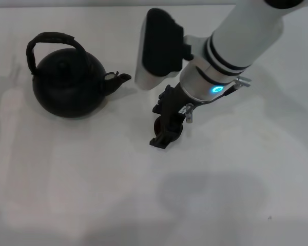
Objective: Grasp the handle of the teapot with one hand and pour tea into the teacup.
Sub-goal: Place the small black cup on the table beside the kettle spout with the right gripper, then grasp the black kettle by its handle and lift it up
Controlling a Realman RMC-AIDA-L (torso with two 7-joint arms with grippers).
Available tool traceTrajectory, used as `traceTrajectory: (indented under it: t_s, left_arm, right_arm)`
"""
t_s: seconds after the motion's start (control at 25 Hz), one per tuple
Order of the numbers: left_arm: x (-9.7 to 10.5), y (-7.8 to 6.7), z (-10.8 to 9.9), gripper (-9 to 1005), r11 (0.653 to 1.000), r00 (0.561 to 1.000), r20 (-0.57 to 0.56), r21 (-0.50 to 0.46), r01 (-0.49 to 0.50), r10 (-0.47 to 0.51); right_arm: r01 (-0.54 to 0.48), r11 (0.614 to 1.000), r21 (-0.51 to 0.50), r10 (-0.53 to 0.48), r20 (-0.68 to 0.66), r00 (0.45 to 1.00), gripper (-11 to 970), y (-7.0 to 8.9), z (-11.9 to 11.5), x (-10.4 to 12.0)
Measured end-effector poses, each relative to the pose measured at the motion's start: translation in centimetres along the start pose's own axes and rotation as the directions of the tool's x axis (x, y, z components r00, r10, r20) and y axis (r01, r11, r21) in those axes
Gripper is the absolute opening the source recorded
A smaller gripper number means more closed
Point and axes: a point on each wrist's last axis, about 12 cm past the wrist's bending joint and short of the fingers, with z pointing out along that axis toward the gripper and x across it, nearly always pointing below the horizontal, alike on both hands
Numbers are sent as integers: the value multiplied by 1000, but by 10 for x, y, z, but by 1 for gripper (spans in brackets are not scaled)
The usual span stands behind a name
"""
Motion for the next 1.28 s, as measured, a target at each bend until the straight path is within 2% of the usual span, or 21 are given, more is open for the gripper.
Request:
traceTrajectory:
  t_s: [0.16, 0.32, 0.52, 0.6, 0.64, 0.68, 0.72, 0.84, 0.92, 1.0, 1.2, 1.28]
  left_arm:
    - [0, 2, 0, 829, 1000, 1000, -3, -4, -9, 8]
    - [0, 2, -1, 829, 1000, 1000, -4, -4, -9, 9]
    - [0, 3, -1, 828, 1000, 1000, -2, -8, -8, 8]
    - [0, 5, -1, 828, 1000, 1000, -2, -15, -9, 9]
    - [0, 5, -1, 828, 1000, 1000, -1, -21, -10, 10]
    - [0, 7, -2, 828, 1000, 1000, 0, -29, -10, 10]
    - [0, 8, -2, 828, 999, 1000, 1, -35, -9, 9]
    - [0, 10, -4, 828, 999, 1000, 2, -44, -8, 8]
    - [0, 11, -7, 828, 999, 1000, 6, -48, -9, 9]
    - [0, 13, -10, 828, 999, 1000, 8, -50, -12, 12]
    - [3, 18, -23, 827, 999, 1000, 3, -49, -24, 24]
    - [4, 21, -33, 827, 999, 999, 10, -40, -36, 36]
  right_arm:
    - [-67, 997, -25, 70, 119, 990, 864, -4, -7, 10]
    - [-151, 987, -61, 162, 267, 950, 863, -14, -20, 24]
    - [-279, 958, -72, 282, 438, 854, 862, -31, -38, 53]
    - [-365, 928, -78, 348, 536, 769, 861, -39, -44, 69]
    - [-455, 885, -99, 407, 639, 652, 861, -46, -47, 87]
    - [-455, 885, -99, 407, 639, 652, 861, -46, -47, 87]
    - [-504, 856, -116, 432, 695, 575, 860, -49, -48, 99]
    - [-619, 778, -104, 430, 807, 406, 860, -55, -47, 130]
    - [-689, 723, -50, 390, 853, 348, 859, -58, -46, 148]
    - [-759, 650, 38, 334, 883, 330, 859, -62, -44, 167]
    - [-822, 519, 234, 180, 910, 373, 857, -68, -40, 196]
    - [-854, 437, 282, 122, 922, 366, 856, -70, -40, 207]
